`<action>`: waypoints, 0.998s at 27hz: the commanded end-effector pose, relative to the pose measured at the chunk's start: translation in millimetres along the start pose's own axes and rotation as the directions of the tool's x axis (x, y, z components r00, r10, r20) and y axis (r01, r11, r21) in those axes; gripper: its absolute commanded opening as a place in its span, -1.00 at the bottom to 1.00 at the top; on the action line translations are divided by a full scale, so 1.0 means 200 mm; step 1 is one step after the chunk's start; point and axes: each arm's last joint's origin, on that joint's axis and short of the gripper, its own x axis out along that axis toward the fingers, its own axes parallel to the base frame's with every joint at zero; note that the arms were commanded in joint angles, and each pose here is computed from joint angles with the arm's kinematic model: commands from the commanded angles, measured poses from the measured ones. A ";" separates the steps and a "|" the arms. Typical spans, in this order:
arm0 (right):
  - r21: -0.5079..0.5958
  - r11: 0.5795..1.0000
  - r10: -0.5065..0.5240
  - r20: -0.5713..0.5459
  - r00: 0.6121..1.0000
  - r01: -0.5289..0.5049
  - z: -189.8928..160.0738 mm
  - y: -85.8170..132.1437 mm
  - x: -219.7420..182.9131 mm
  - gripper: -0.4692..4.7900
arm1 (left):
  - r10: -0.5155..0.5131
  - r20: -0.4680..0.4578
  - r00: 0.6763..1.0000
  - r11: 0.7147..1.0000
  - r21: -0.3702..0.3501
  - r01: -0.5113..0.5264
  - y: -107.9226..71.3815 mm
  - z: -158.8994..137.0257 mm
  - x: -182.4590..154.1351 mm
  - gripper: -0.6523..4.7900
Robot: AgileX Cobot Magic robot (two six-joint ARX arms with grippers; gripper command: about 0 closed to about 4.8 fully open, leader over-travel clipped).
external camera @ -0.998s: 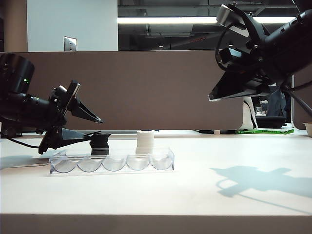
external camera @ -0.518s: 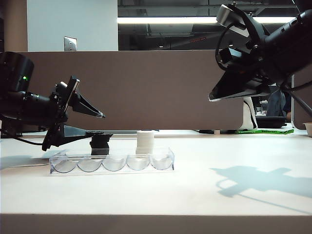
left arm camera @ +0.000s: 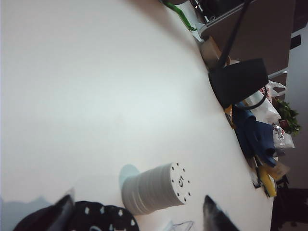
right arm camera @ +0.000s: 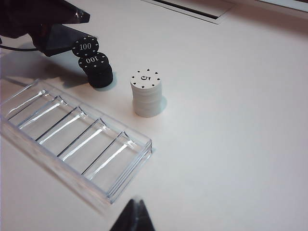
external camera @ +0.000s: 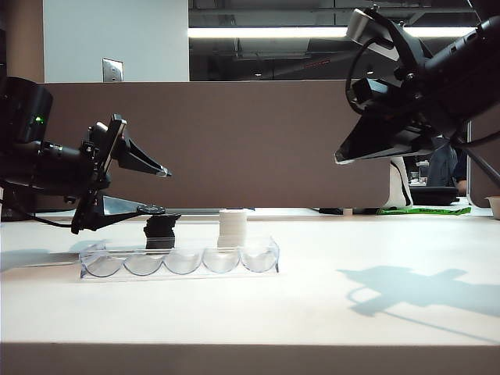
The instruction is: Pick up the chip in the box and place it on the pile of chips with the same color.
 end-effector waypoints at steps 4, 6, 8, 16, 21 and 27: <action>-0.007 1.000 -0.010 0.014 1.000 0.010 0.01 0.00 0.00 -0.85 | -0.044 -0.019 0.999 0.999 0.020 0.044 -0.03 0.00 0.00 0.51; -0.007 1.000 -0.010 0.013 1.000 0.010 0.01 0.00 0.00 -0.85 | -0.046 -0.020 0.999 0.999 0.020 0.046 -0.03 0.00 0.01 0.51; -0.006 1.000 -0.010 0.013 1.000 0.010 0.01 0.00 0.00 -0.85 | -0.048 -0.022 0.999 0.999 0.019 0.048 -0.03 0.00 0.01 0.51; -0.006 1.000 -0.010 0.013 1.000 0.010 0.01 0.00 0.00 -0.85 | -0.055 -0.028 0.998 0.998 0.021 0.056 -0.03 0.00 0.01 0.56; -0.006 1.000 -0.010 0.013 1.000 0.010 0.01 0.00 0.00 -0.85 | -0.055 -0.028 0.998 0.998 0.023 0.056 -0.03 0.00 0.01 0.73; -0.007 1.000 -0.010 0.013 1.000 0.010 0.01 0.00 0.00 -0.85 | -0.040 -0.015 0.999 0.999 0.023 0.040 -0.03 0.00 0.01 0.74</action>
